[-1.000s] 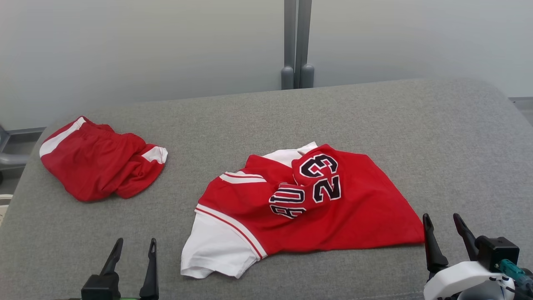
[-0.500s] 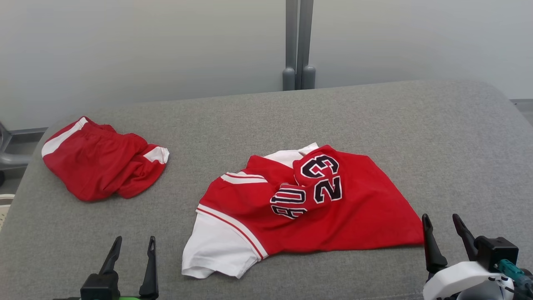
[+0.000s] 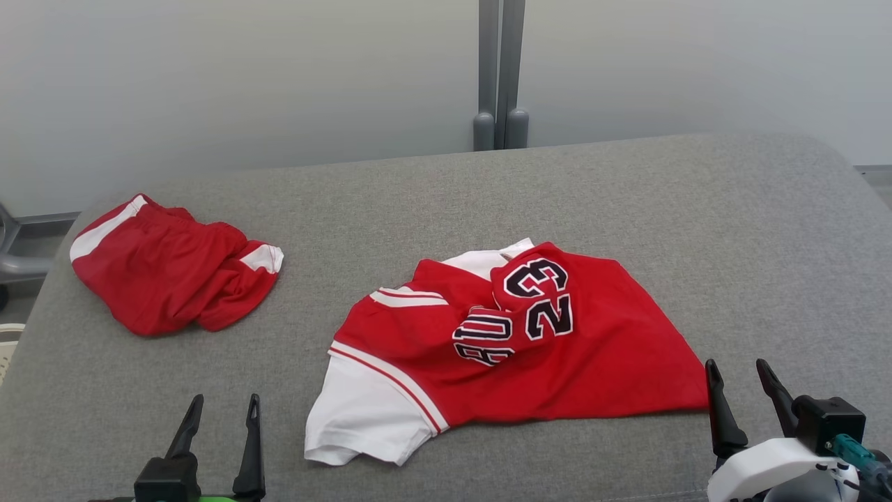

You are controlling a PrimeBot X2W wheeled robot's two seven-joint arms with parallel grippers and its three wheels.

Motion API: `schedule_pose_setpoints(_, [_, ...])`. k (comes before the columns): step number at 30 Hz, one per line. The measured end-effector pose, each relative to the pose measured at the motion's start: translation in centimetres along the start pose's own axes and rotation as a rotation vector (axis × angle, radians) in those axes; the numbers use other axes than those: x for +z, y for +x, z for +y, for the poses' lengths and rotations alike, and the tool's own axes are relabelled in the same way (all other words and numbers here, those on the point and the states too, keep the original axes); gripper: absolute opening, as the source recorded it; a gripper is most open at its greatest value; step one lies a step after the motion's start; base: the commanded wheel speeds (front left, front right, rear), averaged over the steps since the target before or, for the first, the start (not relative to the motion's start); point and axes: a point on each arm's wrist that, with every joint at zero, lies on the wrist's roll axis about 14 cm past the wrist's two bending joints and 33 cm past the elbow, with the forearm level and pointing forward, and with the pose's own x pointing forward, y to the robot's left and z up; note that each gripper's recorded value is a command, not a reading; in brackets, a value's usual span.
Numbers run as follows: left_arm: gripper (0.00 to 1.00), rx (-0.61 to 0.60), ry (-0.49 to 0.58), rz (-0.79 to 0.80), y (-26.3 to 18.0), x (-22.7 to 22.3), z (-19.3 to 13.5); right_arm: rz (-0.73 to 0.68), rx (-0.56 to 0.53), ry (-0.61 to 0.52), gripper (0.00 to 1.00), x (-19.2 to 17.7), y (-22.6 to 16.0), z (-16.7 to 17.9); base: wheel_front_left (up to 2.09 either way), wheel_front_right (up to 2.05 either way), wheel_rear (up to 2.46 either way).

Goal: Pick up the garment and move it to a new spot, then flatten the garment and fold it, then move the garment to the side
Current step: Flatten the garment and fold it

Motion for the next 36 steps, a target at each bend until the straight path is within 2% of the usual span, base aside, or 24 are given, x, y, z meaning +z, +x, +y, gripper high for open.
schedule_pose_setpoints(9, [1.0, 0.002, 0.004, -0.003, 0.0, 0.1, 0.1, 0.002, 0.003, 0.0, 1.0, -0.1, 0.0, 0.1, 0.0, 0.0, 0.0])
schedule_pose_setpoints(13, [1.0, -0.033, -0.016, 0.006, 0.0, -0.2, -0.6, -0.004, 0.003, -0.006, 1.0, 0.2, 0.1, 0.0, 0.0, 0.0, 0.0])
schedule_pose_setpoints(20, [1.0, -0.116, -0.043, 0.117, -0.1, -3.1, -2.2, 0.034, -0.02, -0.032, 1.0, -0.2, 0.4, -1.5, 0.0, 0.0, 0.0])
schedule_pose_setpoints(28, [1.0, -0.144, -0.1, 0.268, -0.3, -7.4, -3.3, 0.14, -0.046, -0.026, 1.0, -2.8, 0.7, -2.8, 0.0, 0.0, 0.0])
schedule_pose_setpoints(36, [1.0, -0.193, -0.13, 0.345, -0.2, -9.4, -5.2, 0.213, -0.054, -0.019, 1.0, -5.0, 1.2, -3.2, 0.0, 0.0, 0.0])
